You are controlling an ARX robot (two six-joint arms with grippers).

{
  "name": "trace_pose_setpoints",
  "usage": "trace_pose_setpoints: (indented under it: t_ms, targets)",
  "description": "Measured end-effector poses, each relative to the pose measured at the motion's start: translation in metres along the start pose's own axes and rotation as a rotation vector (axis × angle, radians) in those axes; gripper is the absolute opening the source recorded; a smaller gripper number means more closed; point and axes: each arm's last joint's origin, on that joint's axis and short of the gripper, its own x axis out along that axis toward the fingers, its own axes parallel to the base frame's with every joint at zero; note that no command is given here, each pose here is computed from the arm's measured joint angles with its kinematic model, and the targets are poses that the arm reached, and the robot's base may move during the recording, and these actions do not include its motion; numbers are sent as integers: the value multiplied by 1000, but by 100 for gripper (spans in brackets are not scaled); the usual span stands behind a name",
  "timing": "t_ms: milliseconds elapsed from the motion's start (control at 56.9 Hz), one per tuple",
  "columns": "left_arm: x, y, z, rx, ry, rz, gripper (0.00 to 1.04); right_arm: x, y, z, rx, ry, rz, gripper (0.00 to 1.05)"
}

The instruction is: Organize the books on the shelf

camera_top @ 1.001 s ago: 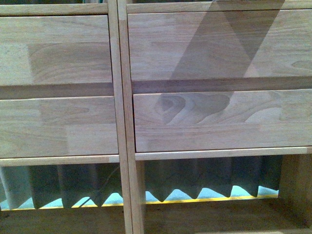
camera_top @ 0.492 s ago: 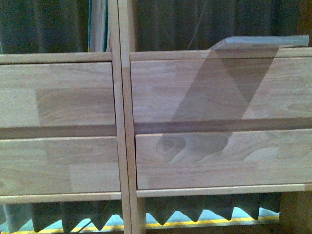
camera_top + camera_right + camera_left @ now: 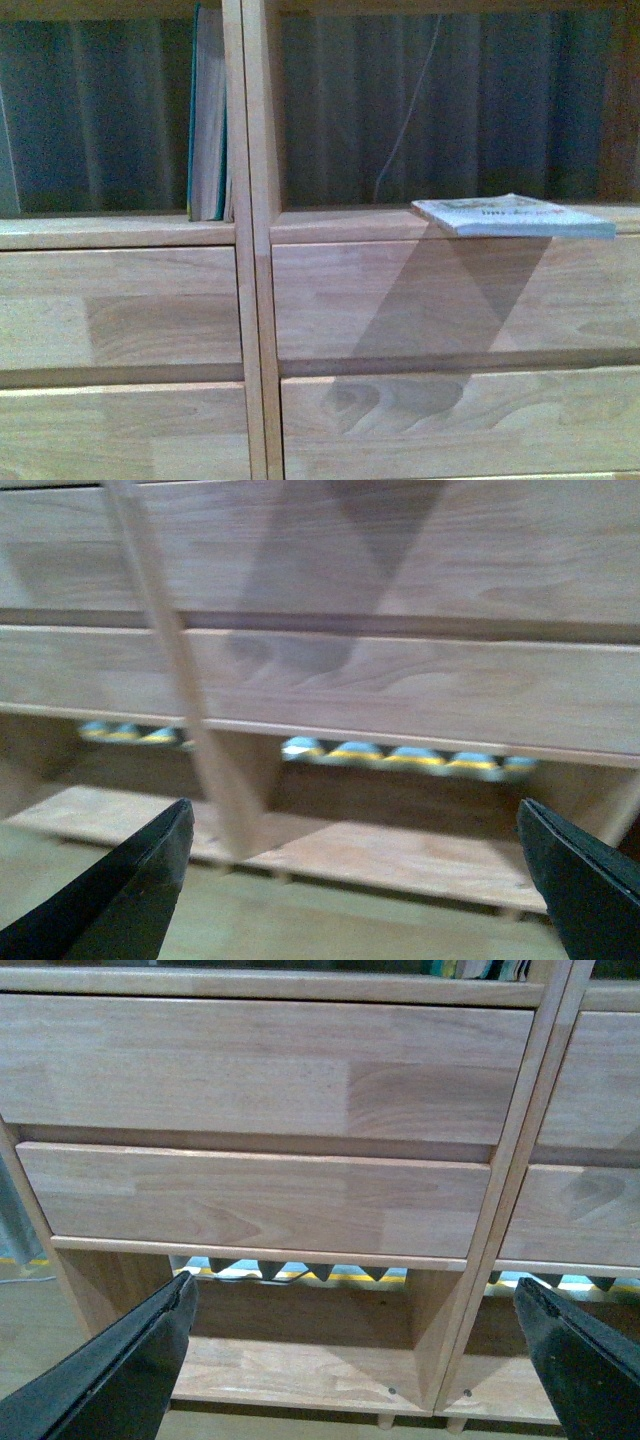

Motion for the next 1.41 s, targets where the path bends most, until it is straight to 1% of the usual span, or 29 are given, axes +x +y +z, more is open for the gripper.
trace_pose_setpoints:
  t_ms: [53, 70, 141, 158, 211, 299, 334, 404, 457, 509, 544, 597, 667, 720, 790, 896, 1107, 1282, 1335, 1405]
  targets:
    - [0, 0, 0, 0, 0, -1, 98, 6, 2, 21, 58, -9, 111, 98]
    - [0, 0, 0, 0, 0, -1, 98, 11, 3, 34, 90, -34, 141, 98]
    - [0, 0, 0, 0, 0, -1, 98, 25, 7, 80, 148, -132, 204, 98]
    - [0, 0, 0, 0, 0, -1, 98, 27, 8, 85, 156, -143, 209, 98]
    - [0, 0, 0, 0, 0, -1, 98, 43, 11, 115, 201, -205, 244, 98]
    - [0, 0, 0, 0, 0, -1, 98, 72, 8, 146, 272, -272, 249, 98]
    - [0, 0, 0, 0, 0, -1, 98, 83, 4, 154, 308, -290, 239, 98]
    - [0, 0, 0, 0, 0, -1, 98, 116, -13, 169, 437, -297, 197, 98]
    - [0, 0, 0, 0, 0, -1, 98, 136, -26, 169, 549, -274, 157, 98]
    - [0, 0, 0, 0, 0, -1, 98, 155, -40, 160, 681, -231, 123, 98]
    - [0, 0, 0, 0, 0, -1, 98, 169, -50, 148, 779, -190, 86, 98]
    - [0, 0, 0, 0, 0, -1, 98, 183, -60, 130, 883, -138, 44, 98]
    - [0, 0, 0, 0, 0, -1, 98, 199, -66, 106, 976, -76, -2, 98]
    - [0, 0, 0, 0, 0, -1, 98, 207, -67, 95, 1015, -48, -15, 98]
    - [0, 0, 0, 0, 0, -1, 98, 215, -64, 85, 1037, -27, -26, 98]
    - [0, 0, 0, 0, 0, -1, 98, 231, -59, 81, 1045, -28, -45, 98]
    - [0, 0, 0, 0, 0, -1, 98, 270, -52, 85, 1054, -56, -82, 98]
    - [0, 0, 0, 0, 0, -1, 98, 301, -48, 89, 1056, -48, -130, 98]
    - [0, 0, 0, 0, 0, -1, 98, 306, -47, 91, 1056, -47, -143, 92]
    - [0, 0, 0, 0, 0, -1, 98, 310, -45, 96, 1058, -53, -142, 81]
